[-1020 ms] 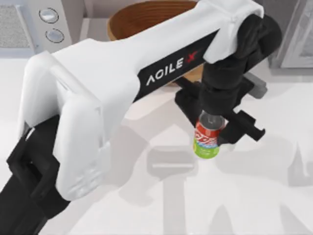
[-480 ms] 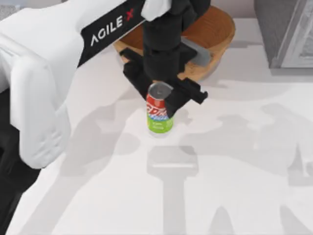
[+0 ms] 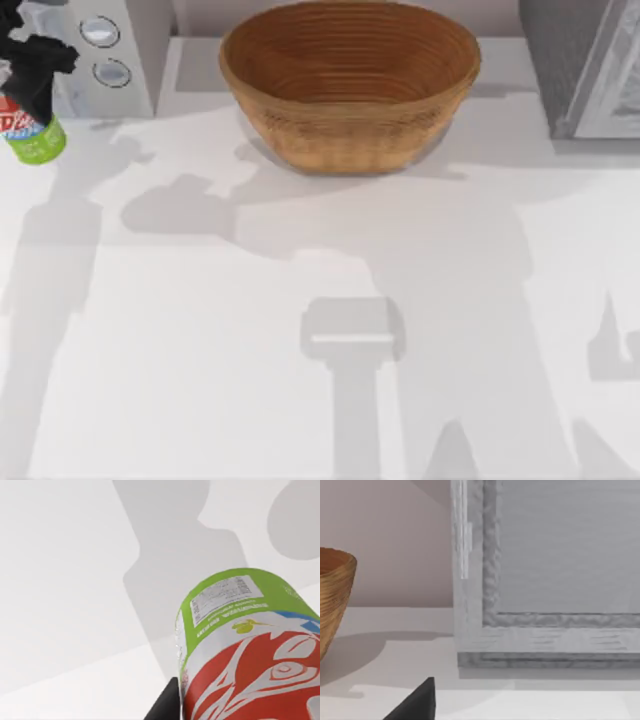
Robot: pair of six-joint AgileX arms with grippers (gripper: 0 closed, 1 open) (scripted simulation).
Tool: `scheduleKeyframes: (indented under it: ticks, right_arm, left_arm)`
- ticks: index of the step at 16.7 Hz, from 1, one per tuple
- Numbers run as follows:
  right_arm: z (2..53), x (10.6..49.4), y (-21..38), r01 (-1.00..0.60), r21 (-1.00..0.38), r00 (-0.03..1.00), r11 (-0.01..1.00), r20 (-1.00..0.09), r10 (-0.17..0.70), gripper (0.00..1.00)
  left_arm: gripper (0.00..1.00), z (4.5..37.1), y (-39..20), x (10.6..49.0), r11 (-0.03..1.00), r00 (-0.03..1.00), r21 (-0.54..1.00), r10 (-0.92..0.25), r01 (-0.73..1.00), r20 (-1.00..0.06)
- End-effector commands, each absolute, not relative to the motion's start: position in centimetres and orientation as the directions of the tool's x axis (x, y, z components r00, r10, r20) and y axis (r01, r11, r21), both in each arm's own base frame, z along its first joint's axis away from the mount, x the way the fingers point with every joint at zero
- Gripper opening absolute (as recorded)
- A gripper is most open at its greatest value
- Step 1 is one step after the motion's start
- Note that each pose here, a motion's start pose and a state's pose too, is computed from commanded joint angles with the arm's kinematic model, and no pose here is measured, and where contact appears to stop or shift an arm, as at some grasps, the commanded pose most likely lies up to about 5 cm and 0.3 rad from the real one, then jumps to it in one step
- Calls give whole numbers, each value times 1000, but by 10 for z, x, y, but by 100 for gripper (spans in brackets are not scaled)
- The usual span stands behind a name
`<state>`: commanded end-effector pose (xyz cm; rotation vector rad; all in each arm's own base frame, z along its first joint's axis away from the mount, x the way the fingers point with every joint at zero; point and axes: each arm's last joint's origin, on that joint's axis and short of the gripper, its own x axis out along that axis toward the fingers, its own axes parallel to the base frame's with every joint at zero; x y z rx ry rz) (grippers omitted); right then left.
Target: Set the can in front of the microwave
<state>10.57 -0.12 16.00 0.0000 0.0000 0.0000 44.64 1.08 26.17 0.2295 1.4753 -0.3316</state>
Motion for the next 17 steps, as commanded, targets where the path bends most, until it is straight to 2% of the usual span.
scheduleKeyframes:
  ticks: [4, 7, 17]
  right_arm:
    - [160, 106, -1, 0, 0, 1000, 1000, 0, 0, 100]
    - [160, 106, -1, 0, 0, 1000, 1000, 0, 0, 100]
    - [160, 106, -1, 0, 0, 1000, 1000, 0, 0, 100]
  left_arm:
    - [0, 239, 129, 434, 991, 57, -23, -31, 135, -998]
    - [0, 214, 172, 424, 999, 11, -5, -6, 36, -1000]
    - [0, 201, 179, 423, 1000, 1, -1, -1, 20, -1000]
